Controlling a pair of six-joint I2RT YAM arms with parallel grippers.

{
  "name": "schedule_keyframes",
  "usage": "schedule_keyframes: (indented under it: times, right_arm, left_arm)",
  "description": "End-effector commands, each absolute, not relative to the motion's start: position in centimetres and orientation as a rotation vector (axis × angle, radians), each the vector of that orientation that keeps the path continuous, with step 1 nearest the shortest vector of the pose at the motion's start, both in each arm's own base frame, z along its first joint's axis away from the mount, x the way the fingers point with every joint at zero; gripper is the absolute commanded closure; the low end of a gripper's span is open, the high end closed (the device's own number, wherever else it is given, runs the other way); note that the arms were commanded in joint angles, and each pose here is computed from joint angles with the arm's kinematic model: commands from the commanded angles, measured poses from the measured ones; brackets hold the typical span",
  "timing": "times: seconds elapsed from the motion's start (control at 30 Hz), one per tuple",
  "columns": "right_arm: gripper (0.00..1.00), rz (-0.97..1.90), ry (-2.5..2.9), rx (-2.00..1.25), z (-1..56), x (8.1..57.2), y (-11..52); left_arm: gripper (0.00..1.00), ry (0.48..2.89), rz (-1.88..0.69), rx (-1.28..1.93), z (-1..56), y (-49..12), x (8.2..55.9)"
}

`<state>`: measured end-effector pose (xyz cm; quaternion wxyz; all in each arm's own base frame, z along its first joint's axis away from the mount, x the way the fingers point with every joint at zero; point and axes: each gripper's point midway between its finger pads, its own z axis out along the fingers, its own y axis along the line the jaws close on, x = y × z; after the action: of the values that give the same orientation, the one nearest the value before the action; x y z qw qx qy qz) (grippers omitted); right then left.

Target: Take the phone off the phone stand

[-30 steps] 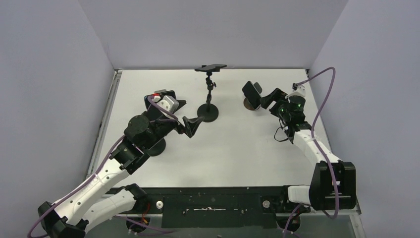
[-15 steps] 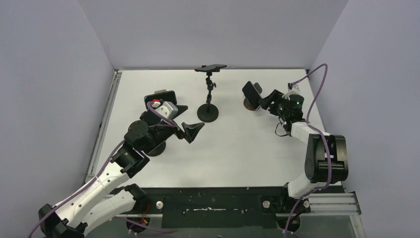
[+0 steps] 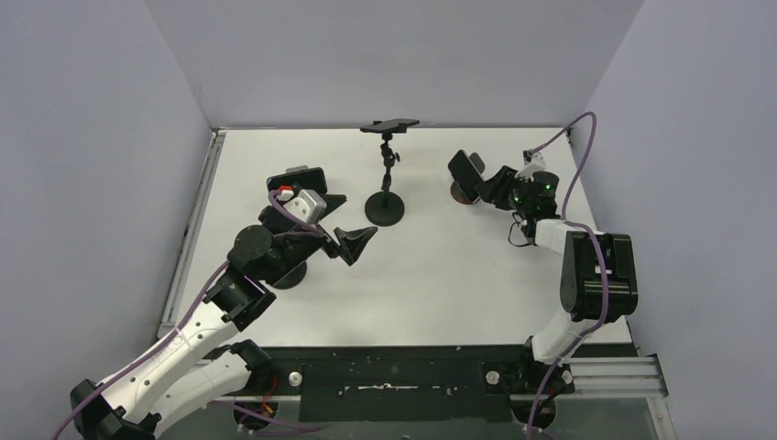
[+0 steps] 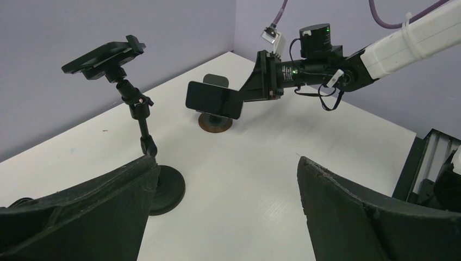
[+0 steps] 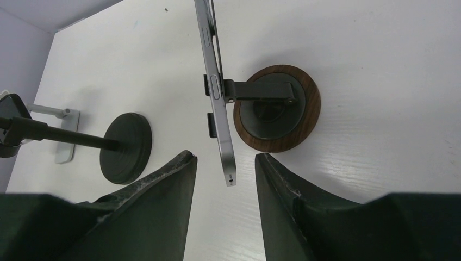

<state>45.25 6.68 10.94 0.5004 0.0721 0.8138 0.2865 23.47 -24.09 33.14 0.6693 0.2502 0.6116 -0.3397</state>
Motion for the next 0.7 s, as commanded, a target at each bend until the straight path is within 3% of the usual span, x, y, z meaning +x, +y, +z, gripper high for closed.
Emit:
schedule_keyframes:
  times: [0.0, 0.27, 0.67]
  right_arm:
    - [0.57, 0.681, 1.841, 0.079, 14.6, 47.3, 6.6]
    - [0.60, 0.680, 1.854, 0.073, 14.0, 47.7, 6.6]
    - [0.73, 0.686, 1.868, 0.071, 13.5, 47.6, 6.8]
  left_arm:
    - [0.03, 1.302, -0.776, 0.556, 35.1, -23.9, 23.2]
    - [0.03, 1.301, -0.785, 0.560, 34.9, -24.1, 23.0]
    - [0.03, 1.299, -0.784, 0.557, 34.9, -24.0, 23.0]
